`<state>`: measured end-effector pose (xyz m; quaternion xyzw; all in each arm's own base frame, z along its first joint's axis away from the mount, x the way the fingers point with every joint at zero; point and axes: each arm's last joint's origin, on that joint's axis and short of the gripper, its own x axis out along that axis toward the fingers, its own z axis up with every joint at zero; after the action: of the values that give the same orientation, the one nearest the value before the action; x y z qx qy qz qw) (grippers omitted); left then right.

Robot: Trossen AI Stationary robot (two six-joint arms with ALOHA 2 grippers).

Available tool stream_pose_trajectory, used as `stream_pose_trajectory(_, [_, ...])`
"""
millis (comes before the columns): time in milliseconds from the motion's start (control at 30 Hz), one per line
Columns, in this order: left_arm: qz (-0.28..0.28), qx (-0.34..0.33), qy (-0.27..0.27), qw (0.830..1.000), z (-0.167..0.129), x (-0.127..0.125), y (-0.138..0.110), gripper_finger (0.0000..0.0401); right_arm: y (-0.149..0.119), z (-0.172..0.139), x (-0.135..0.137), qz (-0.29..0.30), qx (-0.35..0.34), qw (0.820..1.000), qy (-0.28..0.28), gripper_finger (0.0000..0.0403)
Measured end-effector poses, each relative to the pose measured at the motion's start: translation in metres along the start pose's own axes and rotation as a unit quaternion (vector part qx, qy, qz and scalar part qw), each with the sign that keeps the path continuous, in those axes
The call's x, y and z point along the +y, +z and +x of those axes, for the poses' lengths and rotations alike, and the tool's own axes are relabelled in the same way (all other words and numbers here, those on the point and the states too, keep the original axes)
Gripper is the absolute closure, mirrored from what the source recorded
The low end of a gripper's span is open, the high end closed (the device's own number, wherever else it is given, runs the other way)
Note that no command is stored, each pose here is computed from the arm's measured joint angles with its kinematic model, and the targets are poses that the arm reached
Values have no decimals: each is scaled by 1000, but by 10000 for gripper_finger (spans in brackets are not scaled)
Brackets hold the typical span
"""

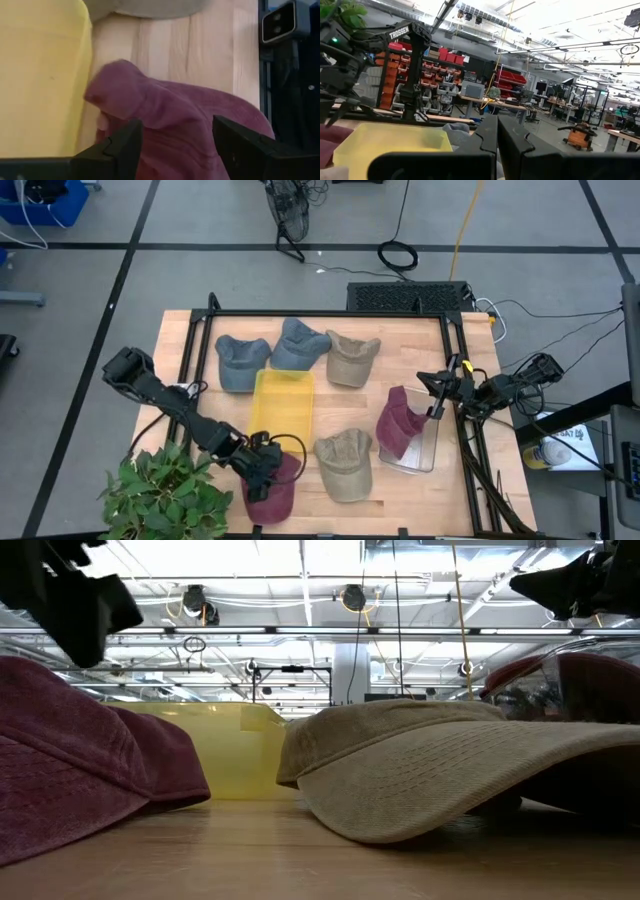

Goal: Pick & Place hat
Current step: Put the red cap into the transparent bin

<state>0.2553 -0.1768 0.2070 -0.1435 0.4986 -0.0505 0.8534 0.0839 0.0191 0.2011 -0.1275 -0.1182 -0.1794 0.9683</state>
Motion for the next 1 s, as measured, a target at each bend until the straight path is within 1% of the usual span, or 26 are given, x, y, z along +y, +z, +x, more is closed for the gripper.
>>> stream_pose_trajectory(200, [0,23,-29,999,-1,-9,-7,160,0,0,0,-2,2,1000,1,403])
stream_pose_trajectory(400, [-5,36,-28,999,5,-9,-10,160,0,0,0,-1,1,1000,1,403])
stream_pose_trajectory(633, [17,25,-18,999,5,-4,-5,160,0,0,0,-1,2,1000,0,403])
stream_pose_trajectory(733, [20,35,-29,999,6,-4,-5,160,0,0,0,-2,2,1000,0,403])
stream_pose_trajectory(800, [14,42,-41,998,11,-4,-4,160,0,0,0,-2,2,1000,0,403])
stream_pose_trajectory(933, [11,49,-44,998,21,-4,-5,160,0,0,0,-3,3,1000,0,403])
stream_pose_trajectory(1000, [15,64,-46,997,29,-4,-7,160,0,0,0,-2,3,1000,0,403])
